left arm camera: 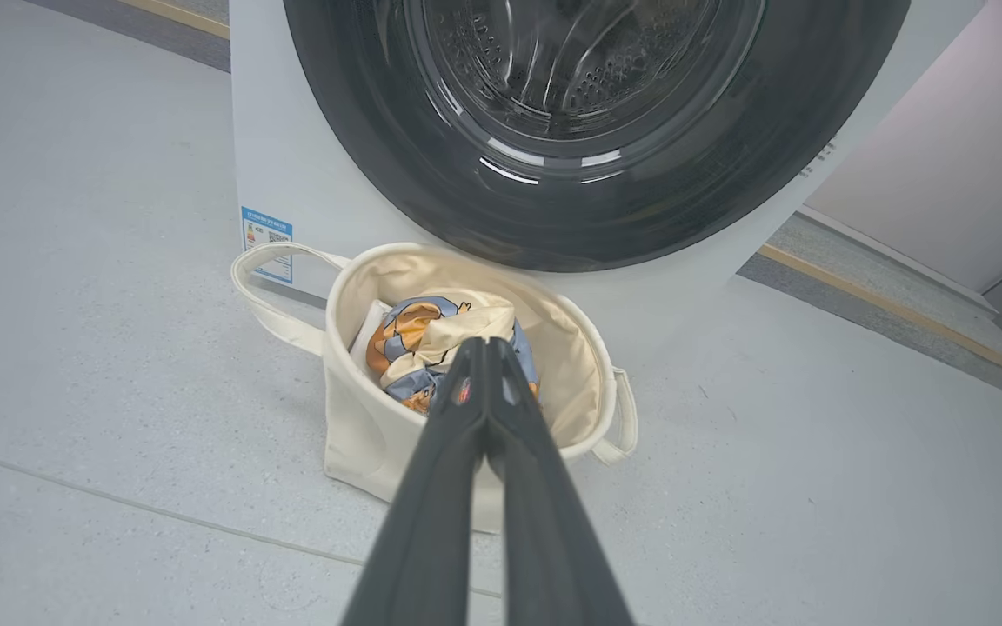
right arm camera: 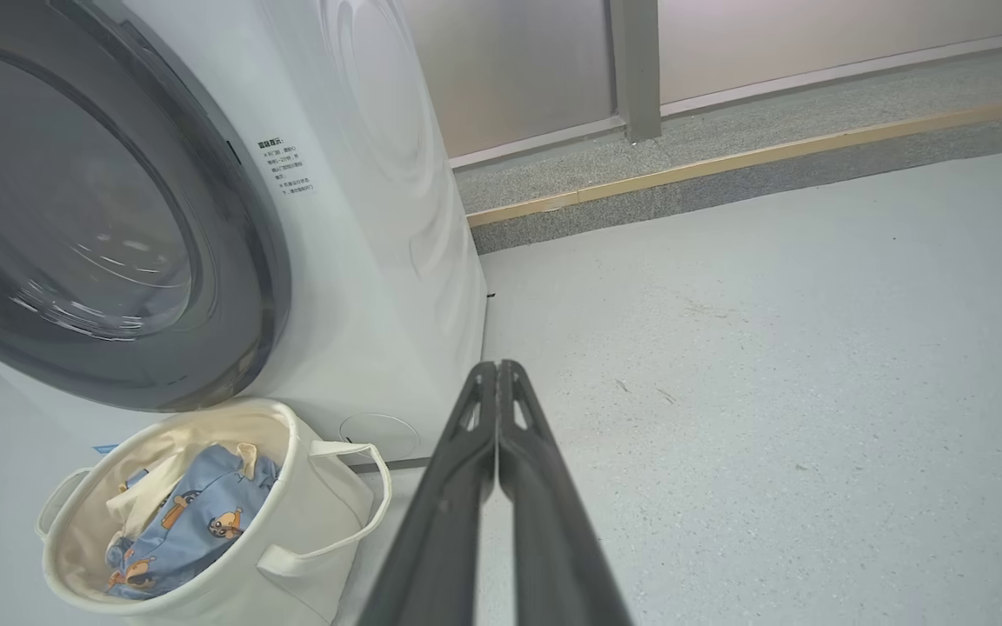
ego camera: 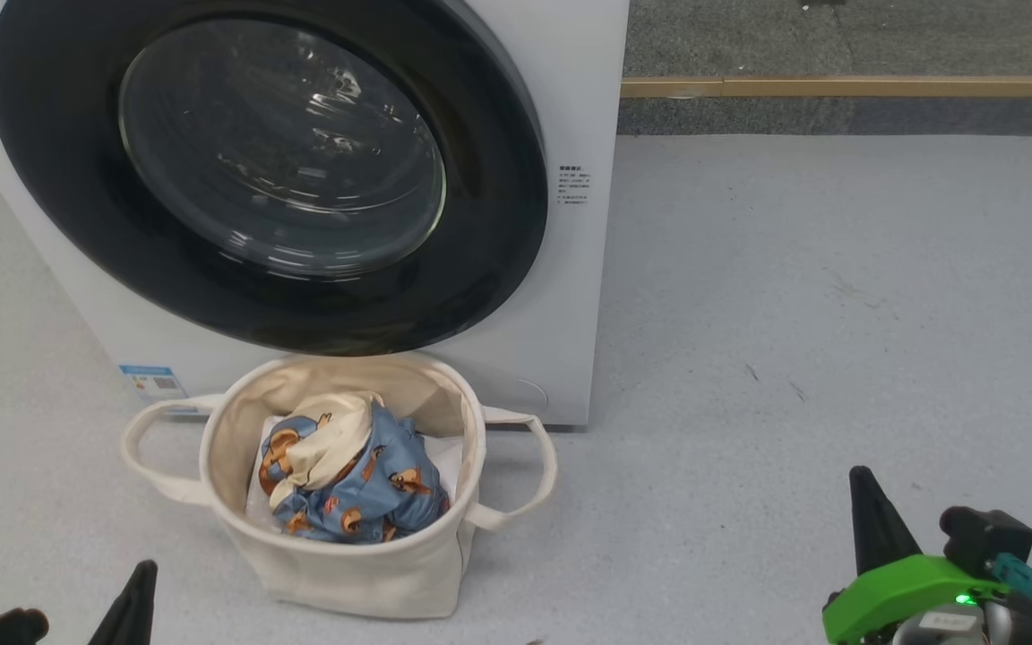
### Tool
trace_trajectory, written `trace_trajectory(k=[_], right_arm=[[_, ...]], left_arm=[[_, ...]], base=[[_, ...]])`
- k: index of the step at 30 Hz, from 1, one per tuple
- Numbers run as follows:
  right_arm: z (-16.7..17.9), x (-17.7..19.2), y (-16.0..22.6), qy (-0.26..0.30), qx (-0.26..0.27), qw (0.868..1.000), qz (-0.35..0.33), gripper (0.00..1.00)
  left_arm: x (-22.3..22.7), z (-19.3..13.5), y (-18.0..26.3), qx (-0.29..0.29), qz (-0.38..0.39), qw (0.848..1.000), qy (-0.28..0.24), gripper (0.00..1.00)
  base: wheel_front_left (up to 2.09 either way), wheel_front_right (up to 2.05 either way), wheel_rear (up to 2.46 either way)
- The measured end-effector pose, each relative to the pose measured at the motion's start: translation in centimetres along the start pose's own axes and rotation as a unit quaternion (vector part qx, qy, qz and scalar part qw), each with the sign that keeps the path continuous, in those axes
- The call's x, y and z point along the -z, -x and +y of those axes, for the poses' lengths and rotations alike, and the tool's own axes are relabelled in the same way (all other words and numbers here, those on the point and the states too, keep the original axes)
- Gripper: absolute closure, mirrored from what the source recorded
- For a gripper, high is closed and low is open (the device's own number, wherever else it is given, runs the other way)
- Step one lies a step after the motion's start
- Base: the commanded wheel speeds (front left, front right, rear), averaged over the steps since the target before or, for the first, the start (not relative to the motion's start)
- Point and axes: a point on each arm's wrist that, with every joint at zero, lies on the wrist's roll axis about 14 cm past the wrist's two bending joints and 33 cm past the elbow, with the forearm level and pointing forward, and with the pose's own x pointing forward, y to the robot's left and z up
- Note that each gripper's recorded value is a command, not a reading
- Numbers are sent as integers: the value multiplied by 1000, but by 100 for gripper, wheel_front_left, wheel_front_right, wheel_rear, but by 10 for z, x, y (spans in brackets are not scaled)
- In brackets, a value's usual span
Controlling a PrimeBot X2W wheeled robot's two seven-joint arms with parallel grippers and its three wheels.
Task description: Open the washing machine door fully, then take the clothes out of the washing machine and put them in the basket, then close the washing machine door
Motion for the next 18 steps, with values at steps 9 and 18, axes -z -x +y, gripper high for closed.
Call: trace_trajectory(k=[9,18], right_arm=[[-1,-1,-2,-50,8,999,1,100],[-1,-3,-4,-101,14,995,2,100]], left_arm=[[0,-2,-1,-8,-5,999,47,100],[0,-4,-2,-16,-8,995,94,100]], base=[[0,0,0],[0,0,0]])
